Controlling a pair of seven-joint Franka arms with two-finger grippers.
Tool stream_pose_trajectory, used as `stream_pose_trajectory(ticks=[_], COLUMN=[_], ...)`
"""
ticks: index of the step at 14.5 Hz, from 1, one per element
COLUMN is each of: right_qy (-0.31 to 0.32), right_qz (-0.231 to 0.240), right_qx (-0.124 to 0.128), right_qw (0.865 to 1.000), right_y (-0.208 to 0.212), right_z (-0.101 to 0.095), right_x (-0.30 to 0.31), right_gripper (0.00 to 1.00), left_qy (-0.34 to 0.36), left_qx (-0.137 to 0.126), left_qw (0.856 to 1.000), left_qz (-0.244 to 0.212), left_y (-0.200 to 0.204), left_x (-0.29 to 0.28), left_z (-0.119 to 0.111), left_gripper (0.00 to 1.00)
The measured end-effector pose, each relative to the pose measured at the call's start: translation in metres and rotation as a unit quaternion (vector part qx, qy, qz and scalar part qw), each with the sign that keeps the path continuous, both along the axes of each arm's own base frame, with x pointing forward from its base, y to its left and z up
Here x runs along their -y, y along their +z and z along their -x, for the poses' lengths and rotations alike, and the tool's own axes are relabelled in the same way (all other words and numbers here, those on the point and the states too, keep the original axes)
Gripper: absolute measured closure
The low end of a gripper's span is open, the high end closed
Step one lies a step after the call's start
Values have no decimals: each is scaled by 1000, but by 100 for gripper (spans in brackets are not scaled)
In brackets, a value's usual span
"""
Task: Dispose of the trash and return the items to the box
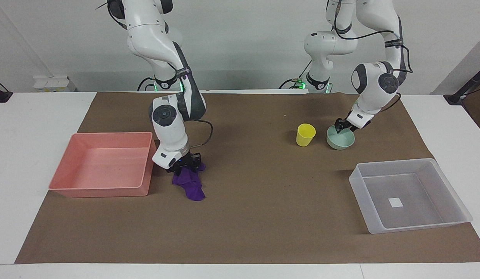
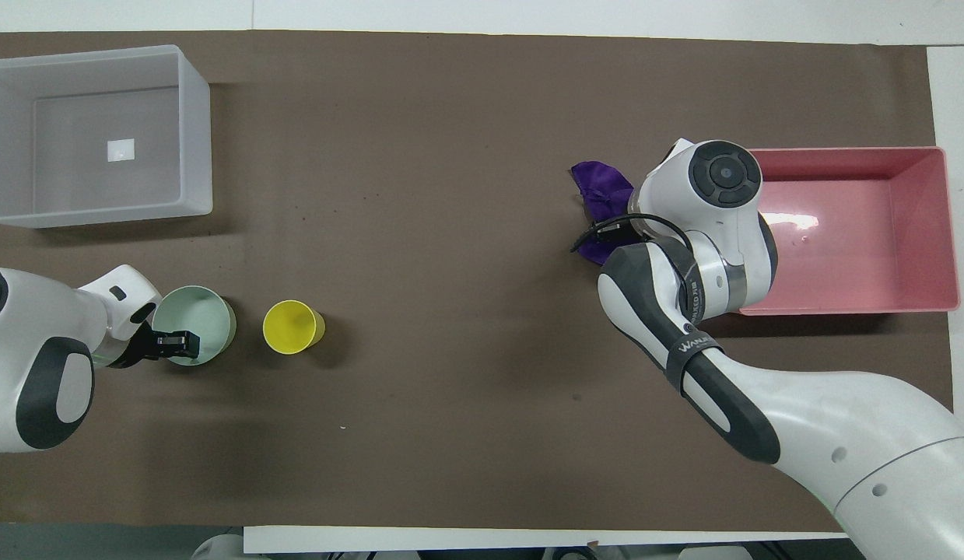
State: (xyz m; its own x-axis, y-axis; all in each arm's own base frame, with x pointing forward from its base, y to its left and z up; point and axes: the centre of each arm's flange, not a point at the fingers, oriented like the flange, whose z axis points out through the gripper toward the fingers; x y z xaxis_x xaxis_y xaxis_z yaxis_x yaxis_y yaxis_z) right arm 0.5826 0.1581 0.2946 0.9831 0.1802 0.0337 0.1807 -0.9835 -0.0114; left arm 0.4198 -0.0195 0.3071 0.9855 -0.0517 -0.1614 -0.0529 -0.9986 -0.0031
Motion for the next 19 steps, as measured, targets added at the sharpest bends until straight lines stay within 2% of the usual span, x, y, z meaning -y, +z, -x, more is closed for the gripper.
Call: stream_pose_trajectory(ticks=[3,4,7,8,10,12,14,17,19], right_qy=[-21,-33,-56,-61,-74,-86,-65,-65,-85], right_qz=[-1,-2,-6,-6,-8,-6,0,3,4], right_qx=[1,2,12,15,22,17,-2,-20,-39], right_qw=[1000,999,998,998,997,996,998,998,996], right_y=[2,3,22,35,68,104,142,181,181], right_z=[-1,-1,-9,-13,-18,-17,-13,-6,2], right_x=[1,1,4,8,24,43,68,119,159], right_gripper=[78,85,86,86,86,86,86,86,86], left_qy=[-1,-1,2,3,6,11,29,67,83], left_qx=[5,8,-4,-8,-1,29,69,110,129], left_qw=[1000,1000,1000,1000,1000,1000,997,991,988], left_qz=[0,1,-1,-2,-2,1,14,26,23], left_y=[3,8,43,62,112,167,200,178,149], left_x=[1,2,3,3,4,3,-2,-32,-53], left_z=[-3,-7,-27,-36,-58,-85,-122,-181,-220], left_gripper=[87,93,93,93,93,93,93,93,93])
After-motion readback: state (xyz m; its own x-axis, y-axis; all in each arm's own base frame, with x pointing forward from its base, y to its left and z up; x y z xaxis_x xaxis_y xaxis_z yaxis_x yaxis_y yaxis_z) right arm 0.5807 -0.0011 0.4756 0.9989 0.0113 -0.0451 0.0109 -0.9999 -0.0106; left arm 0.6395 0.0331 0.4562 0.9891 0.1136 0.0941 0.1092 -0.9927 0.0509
